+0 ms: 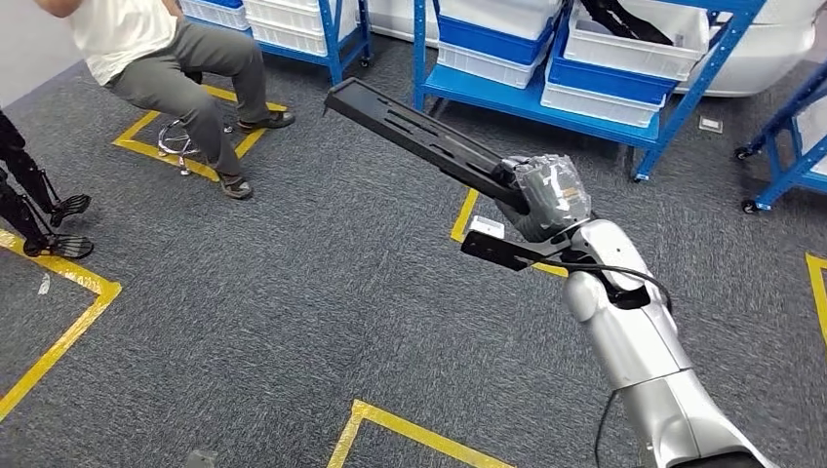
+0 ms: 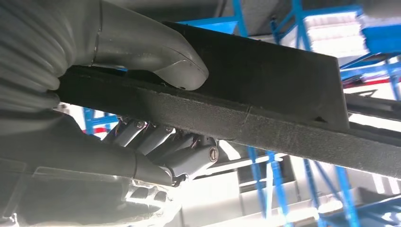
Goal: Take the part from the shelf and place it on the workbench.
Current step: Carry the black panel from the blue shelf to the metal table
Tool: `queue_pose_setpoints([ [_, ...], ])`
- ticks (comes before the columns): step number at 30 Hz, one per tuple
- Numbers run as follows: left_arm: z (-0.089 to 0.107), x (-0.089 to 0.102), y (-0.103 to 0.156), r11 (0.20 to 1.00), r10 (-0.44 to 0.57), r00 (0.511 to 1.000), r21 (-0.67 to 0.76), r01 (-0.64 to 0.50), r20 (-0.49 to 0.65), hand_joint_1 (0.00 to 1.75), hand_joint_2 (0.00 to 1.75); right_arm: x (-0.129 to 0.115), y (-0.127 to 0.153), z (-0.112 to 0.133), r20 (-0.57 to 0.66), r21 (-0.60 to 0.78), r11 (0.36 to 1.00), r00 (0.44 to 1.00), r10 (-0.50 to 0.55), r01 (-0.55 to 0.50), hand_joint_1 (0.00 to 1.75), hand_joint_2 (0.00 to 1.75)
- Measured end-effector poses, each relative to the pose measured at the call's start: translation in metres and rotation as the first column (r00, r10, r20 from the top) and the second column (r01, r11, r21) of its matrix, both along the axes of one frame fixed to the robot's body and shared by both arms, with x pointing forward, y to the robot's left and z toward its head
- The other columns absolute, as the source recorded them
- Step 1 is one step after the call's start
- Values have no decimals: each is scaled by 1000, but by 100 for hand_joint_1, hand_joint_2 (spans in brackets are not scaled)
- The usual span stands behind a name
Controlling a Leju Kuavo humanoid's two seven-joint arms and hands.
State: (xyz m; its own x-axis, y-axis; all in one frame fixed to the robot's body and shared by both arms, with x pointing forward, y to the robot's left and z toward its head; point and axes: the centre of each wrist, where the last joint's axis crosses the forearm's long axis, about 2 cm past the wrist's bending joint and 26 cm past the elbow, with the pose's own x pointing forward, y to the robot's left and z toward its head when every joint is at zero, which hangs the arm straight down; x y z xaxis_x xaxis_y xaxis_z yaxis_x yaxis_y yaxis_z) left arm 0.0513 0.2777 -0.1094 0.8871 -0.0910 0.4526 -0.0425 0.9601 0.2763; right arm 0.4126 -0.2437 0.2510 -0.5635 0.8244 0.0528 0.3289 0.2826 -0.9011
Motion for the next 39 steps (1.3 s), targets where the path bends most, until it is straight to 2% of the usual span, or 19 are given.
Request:
queue_pose_setpoints([
  [3,0,0,-1,1000,16,1000,3,-16,-23,0,175,0,8,1,1,2,1000,1000,11,-11,175,175],
  [5,0,1,-3,999,38,996,-23,-40,-85,0,175,0,14,0,-6,2,1000,1000,27,-27,175,175],
  [9,-1,-2,-9,989,43,961,-124,-80,-273,0,175,0,32,-3,-27,3,998,997,68,-68,175,175],
  [14,-1,-1,-12,971,53,926,-197,-135,-373,0,175,-1,39,-3,-29,3,997,996,81,-81,175,175],
  [17,-1,-6,-12,966,21,896,-223,-132,-443,0,175,-2,41,-1,-22,4,997,996,82,-82,175,175],
  [23,-1,-3,-10,970,-69,891,-240,-45,-448,0,175,-14,27,-14,-28,-15,999,999,34,-35,175,175],
  [29,-1,2,-6,973,-72,900,-227,-31,-430,0,175,-17,17,-17,-16,-33,999,1000,17,-17,175,175],
  [39,0,3,-12,971,-75,906,-235,-28,-417,0,175,-19,16,-19,-22,-45,999,999,27,-28,175,175],
])
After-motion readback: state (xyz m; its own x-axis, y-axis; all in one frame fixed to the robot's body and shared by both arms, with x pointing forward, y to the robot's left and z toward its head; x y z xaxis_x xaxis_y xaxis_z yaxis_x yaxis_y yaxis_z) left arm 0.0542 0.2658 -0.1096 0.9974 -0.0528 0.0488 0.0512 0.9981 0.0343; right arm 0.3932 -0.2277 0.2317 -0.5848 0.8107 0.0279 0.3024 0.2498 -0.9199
